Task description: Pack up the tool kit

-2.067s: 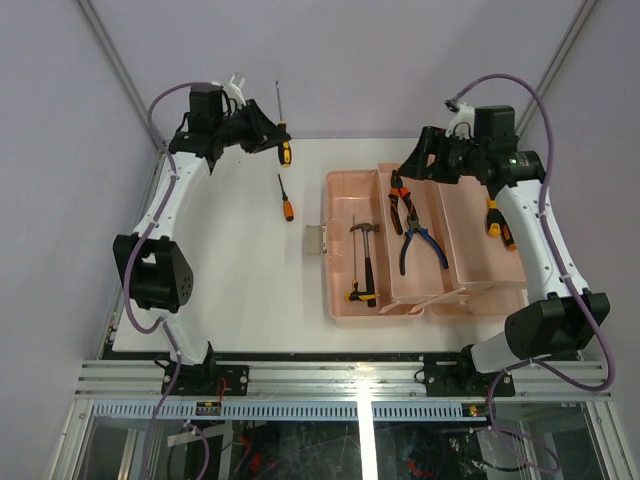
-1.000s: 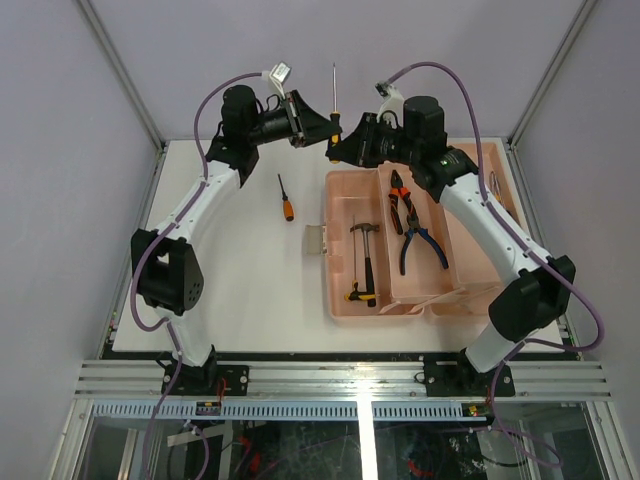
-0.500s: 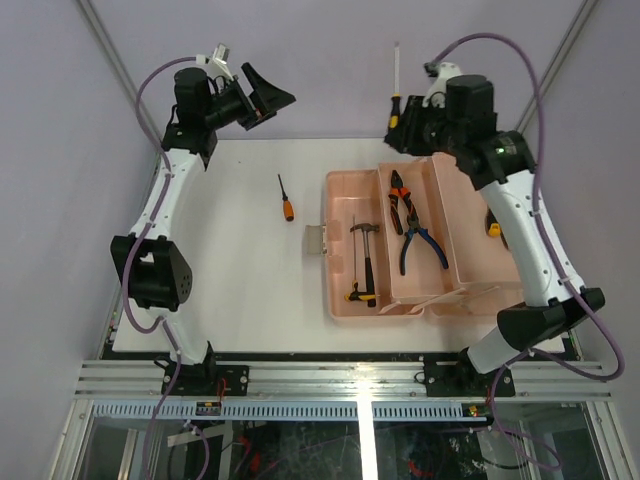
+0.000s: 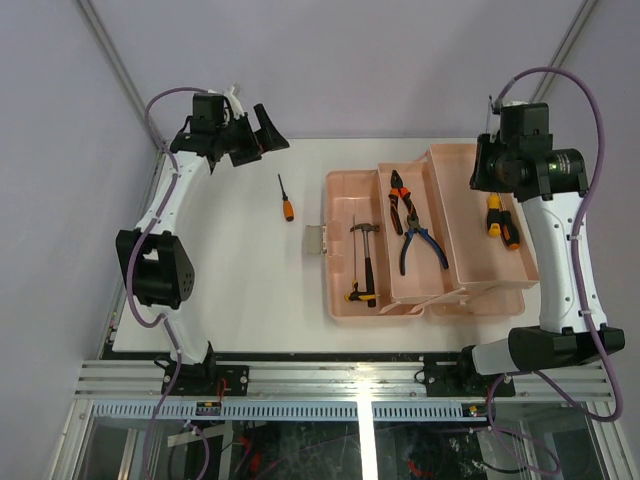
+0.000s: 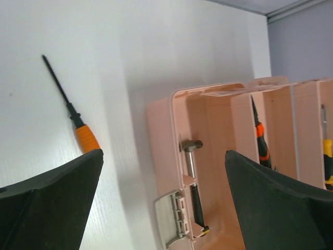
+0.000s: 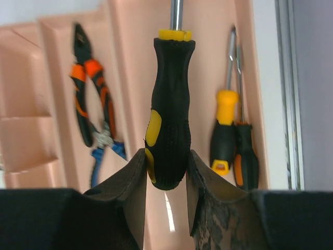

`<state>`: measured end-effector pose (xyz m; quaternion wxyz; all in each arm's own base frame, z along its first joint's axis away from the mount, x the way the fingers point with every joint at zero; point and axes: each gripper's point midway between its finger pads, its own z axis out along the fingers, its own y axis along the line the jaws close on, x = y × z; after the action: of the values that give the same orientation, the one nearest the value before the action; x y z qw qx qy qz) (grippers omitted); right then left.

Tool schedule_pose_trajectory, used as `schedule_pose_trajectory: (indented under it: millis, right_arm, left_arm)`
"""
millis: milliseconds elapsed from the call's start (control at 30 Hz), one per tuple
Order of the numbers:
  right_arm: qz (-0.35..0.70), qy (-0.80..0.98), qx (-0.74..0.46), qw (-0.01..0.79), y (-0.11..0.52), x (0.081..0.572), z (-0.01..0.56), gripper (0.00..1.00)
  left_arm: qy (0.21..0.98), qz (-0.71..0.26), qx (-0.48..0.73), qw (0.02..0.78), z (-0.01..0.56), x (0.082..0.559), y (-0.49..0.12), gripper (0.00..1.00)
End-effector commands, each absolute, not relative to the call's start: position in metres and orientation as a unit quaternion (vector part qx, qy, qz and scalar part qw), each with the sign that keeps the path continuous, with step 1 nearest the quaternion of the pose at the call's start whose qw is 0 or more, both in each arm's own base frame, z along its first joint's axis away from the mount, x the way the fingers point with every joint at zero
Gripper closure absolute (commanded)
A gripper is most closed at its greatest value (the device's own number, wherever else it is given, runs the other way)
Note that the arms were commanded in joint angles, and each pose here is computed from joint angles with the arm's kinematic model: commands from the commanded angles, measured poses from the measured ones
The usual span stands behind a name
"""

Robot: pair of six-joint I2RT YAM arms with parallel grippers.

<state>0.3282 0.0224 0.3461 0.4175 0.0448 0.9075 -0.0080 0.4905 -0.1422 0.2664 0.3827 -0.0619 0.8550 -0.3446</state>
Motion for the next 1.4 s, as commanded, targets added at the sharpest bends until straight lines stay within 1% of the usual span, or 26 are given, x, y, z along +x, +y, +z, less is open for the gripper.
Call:
schedule_pose_trajectory:
  millis: [0,200,300,500,700,867,967,1133,1267,1367]
  right_arm:
    - [-0.037,0.926,0.051,0.373,-0.008,0.315,0.318,1.00]
    - [-0.015,0.943,0.044,0.329,-0.013,0.314,0.282,1.00]
    - [0.002,0.951,0.036,0.306,-0.007,0.314,0.266,1.00]
    - [0.030,0.964,0.020,0.262,0.004,0.309,0.246,1.00]
    - [0.022,0.975,0.016,0.221,0.001,0.295,0.229,1.00]
    - [0.014,0.979,0.014,0.201,-0.001,0.288,0.221,1.00]
    - [0.011,0.980,0.016,0.197,-0.003,0.287,0.220,0.96]
    - [0.000,0.979,0.017,0.202,-0.006,0.286,0.224,0.86]
    - [-0.007,0.979,0.021,0.203,-0.009,0.285,0.224,0.76]
    - [-0.010,0.979,0.022,0.203,-0.010,0.285,0.225,0.67]
  left_arm:
    - [0.879,-0.301,-0.058,0.366,0.247,0.494,-0.133,0.00]
    - [0.878,-0.307,-0.051,0.364,0.252,0.498,-0.141,0.01]
    - [0.884,-0.293,-0.050,0.360,0.244,0.501,-0.141,0.00]
    - [0.911,-0.232,-0.083,0.329,0.192,0.515,-0.130,0.00]
    - [0.922,-0.199,-0.121,0.308,0.151,0.530,-0.121,0.00]
    - [0.936,-0.175,-0.134,0.275,0.113,0.530,-0.121,0.00]
    - [0.944,-0.141,-0.145,0.261,0.091,0.528,-0.114,0.00]
    - [0.952,-0.120,-0.151,0.235,0.066,0.520,-0.113,0.00]
    - [0.957,-0.108,-0.143,0.228,0.058,0.513,-0.121,0.00]
    - [0.960,-0.094,-0.139,0.227,0.053,0.512,-0.124,0.00]
